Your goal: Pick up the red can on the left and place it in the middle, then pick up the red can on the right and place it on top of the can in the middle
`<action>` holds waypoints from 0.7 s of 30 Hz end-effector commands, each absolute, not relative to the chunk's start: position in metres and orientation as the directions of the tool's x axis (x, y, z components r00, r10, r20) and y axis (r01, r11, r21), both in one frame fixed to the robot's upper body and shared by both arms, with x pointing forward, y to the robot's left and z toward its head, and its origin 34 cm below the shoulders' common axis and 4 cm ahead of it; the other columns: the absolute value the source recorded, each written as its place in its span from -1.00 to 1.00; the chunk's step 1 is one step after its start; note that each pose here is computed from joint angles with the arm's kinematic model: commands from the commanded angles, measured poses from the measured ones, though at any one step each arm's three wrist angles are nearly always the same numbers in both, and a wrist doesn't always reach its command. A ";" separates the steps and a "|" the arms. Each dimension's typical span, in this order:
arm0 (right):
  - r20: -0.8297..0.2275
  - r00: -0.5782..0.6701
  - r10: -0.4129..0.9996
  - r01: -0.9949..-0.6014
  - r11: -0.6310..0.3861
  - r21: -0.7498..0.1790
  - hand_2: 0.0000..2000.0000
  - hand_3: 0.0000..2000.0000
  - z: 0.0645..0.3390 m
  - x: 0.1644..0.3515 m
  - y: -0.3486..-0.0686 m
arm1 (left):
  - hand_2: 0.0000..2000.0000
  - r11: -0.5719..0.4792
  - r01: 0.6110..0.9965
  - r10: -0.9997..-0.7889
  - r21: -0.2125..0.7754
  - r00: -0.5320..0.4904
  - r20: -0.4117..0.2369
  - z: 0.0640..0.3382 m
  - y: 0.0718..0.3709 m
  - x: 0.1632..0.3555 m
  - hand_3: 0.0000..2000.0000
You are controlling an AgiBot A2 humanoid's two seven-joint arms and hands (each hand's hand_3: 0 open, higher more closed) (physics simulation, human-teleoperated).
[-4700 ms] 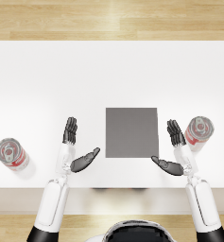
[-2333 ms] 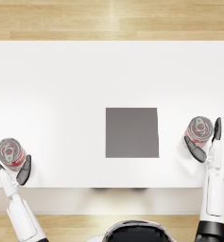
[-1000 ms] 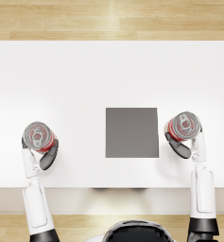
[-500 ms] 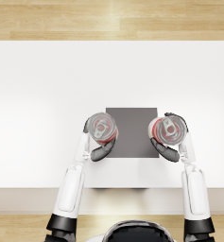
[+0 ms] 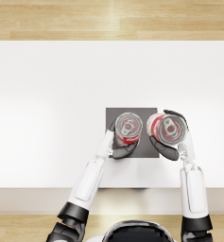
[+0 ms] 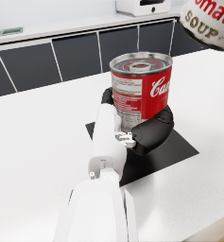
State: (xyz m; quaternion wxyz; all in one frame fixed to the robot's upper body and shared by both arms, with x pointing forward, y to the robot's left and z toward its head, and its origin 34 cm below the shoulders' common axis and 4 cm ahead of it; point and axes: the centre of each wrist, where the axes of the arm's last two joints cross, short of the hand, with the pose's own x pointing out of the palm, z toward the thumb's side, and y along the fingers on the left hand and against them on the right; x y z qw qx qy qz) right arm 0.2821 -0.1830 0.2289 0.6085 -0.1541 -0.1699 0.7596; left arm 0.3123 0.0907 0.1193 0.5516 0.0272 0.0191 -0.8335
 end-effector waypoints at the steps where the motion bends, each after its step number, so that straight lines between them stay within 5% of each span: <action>1: -0.037 -0.232 0.972 -0.830 -0.218 -0.513 1.00 0.52 0.250 0.280 -0.176 | 1.00 -0.402 0.915 -0.912 -0.029 -0.403 -0.071 0.117 0.082 0.320 0.52; 2: -0.038 -0.236 0.971 -0.825 -0.221 -0.520 1.00 0.52 0.252 0.280 -0.175 | 1.00 -0.503 0.859 -0.810 -0.090 -0.505 -0.297 0.112 0.086 0.322 0.52; 3: -0.037 -0.236 0.971 -0.825 -0.220 -0.521 1.00 0.52 0.252 0.280 -0.175 | 1.00 -0.421 0.905 -0.896 -0.057 -0.425 -0.127 0.112 0.082 0.323 0.52; 8: -0.034 -0.243 0.969 -0.816 -0.223 -0.533 1.00 0.52 0.255 0.278 -0.173 | 1.00 -0.438 0.890 -0.897 0.125 -0.426 -0.117 0.097 0.080 0.329 0.52; 9: -0.035 -0.246 0.969 -0.811 -0.225 -0.541 1.00 0.52 0.257 0.277 -0.172 | 1.00 -0.551 0.830 -0.811 0.093 -0.505 -0.295 0.093 0.084 0.331 0.52; 10: -0.035 -0.249 0.968 -0.805 -0.227 -0.548 1.00 0.52 0.259 0.276 -0.171 | 1.00 -0.454 0.879 -0.888 0.142 -0.433 -0.157 0.093 0.082 0.332 0.52; 12: -0.036 -0.258 0.966 -0.795 -0.233 -0.560 1.00 0.52 0.263 0.276 -0.168 | 1.00 -0.454 0.879 -0.889 0.144 -0.434 -0.147 0.090 0.081 0.335 0.52; 13: -0.038 -0.264 0.964 -0.785 -0.237 -0.573 1.00 0.52 0.267 0.275 -0.166 | 1.00 -0.552 0.828 -0.811 0.096 -0.506 -0.294 0.087 0.084 0.336 0.52; 14: -0.040 -0.270 0.962 -0.778 -0.242 -0.579 1.00 0.52 0.269 0.274 -0.164 | 1.00 -0.469 0.874 -0.877 0.129 -0.444 -0.181 0.086 0.082 0.337 0.52; 15: -0.041 -0.279 0.959 -0.770 -0.249 -0.588 1.00 0.52 0.272 0.274 -0.161 | -0.36 -0.475 0.871 -0.874 0.122 -0.452 -0.176 0.084 0.082 0.336 0.19; 16: -0.042 -0.285 0.958 -0.766 -0.254 -0.590 1.00 0.52 0.273 0.274 -0.159 | -1.00 -0.466 0.875 -0.879 0.128 -0.443 -0.176 0.084 0.082 0.335 -0.13; 19: -0.045 -0.309 0.950 -0.753 -0.273 -0.598 1.00 0.52 0.277 0.276 -0.151 | -1.00 -0.462 0.873 -0.883 0.154 -0.437 -0.170 0.085 0.083 0.329 -1.00; 21: -0.045 -0.325 0.945 -0.750 -0.287 -0.596 1.00 0.52 0.278 0.279 -0.145 | -1.00 -0.460 0.865 -0.886 0.200 -0.434 -0.163 0.091 0.086 0.320 -1.00</action>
